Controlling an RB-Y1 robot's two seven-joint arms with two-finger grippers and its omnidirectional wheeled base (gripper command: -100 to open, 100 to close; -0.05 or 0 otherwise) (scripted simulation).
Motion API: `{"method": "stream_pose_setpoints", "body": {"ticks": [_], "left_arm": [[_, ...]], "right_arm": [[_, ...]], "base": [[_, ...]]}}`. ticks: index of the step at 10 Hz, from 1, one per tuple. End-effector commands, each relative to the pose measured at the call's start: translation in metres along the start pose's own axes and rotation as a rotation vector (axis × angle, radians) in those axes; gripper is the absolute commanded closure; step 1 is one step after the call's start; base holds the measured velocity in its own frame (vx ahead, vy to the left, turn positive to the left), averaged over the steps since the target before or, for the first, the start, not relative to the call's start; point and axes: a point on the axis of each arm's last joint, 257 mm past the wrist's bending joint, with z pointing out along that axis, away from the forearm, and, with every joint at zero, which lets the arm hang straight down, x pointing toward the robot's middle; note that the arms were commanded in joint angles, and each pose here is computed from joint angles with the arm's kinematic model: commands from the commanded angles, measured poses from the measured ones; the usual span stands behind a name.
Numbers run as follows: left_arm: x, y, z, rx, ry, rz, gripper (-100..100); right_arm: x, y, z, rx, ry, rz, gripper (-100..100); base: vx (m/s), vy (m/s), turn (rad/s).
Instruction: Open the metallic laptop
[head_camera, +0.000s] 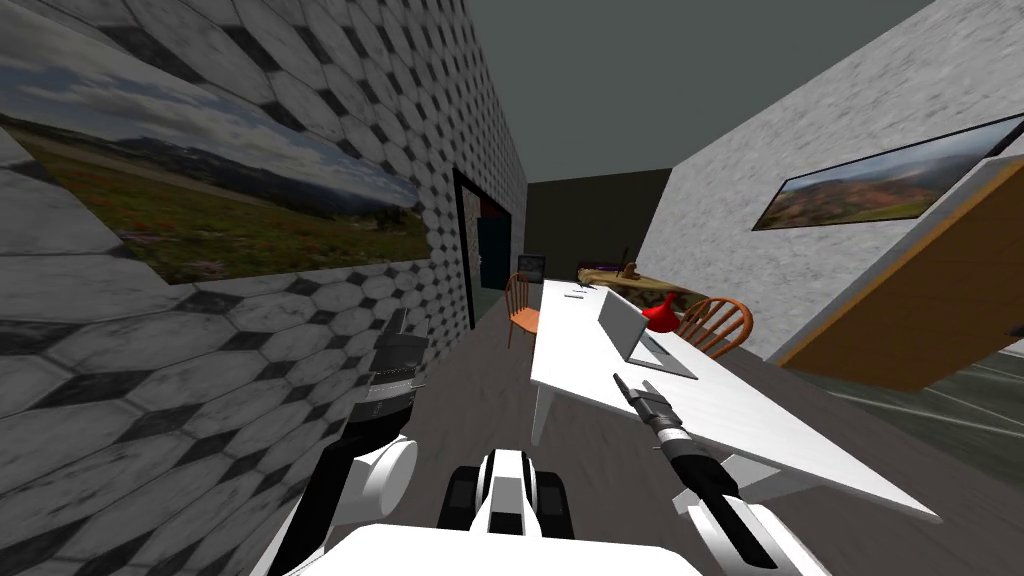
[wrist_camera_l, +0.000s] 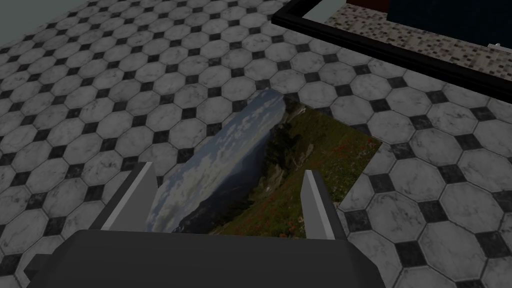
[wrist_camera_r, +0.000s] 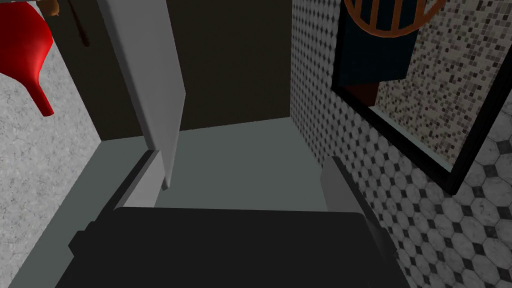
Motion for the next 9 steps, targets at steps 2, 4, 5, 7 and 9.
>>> {"method": "stream_pose_setpoints", "body": {"ticks": [2, 4, 5, 7, 9], "left_arm": [[0.000, 0.000, 0.000, 0.000, 0.000, 0.000, 0], [0.000, 0.000, 0.000, 0.000, 0.000, 0.000, 0], [0.000, 0.000, 0.000, 0.000, 0.000, 0.000, 0], [0.000, 0.000, 0.000, 0.000, 0.000, 0.000, 0], [0.000, 0.000, 0.000, 0.000, 0.000, 0.000, 0]], "right_arm": [[0.003, -0.059, -0.008, 0.079, 0.065, -0.210, -100], [0.003, -0.086, -0.012, 0.111, 0.093, -0.288, -100], [0.006, -0.088, -0.013, 0.115, 0.100, -0.286, -100], [-0.003, -0.141, -0.021, 0.180, 0.148, -0.437, -100], [-0.012, -0.168, -0.026, 0.212, 0.171, -0.512, -100]], "base": [[0.028, 0.063, 0.087], [0.018, 0.040, 0.108], [0.016, 0.037, 0.074], [0.029, 0.066, 0.147], [0.043, 0.045, 0.084]]}}
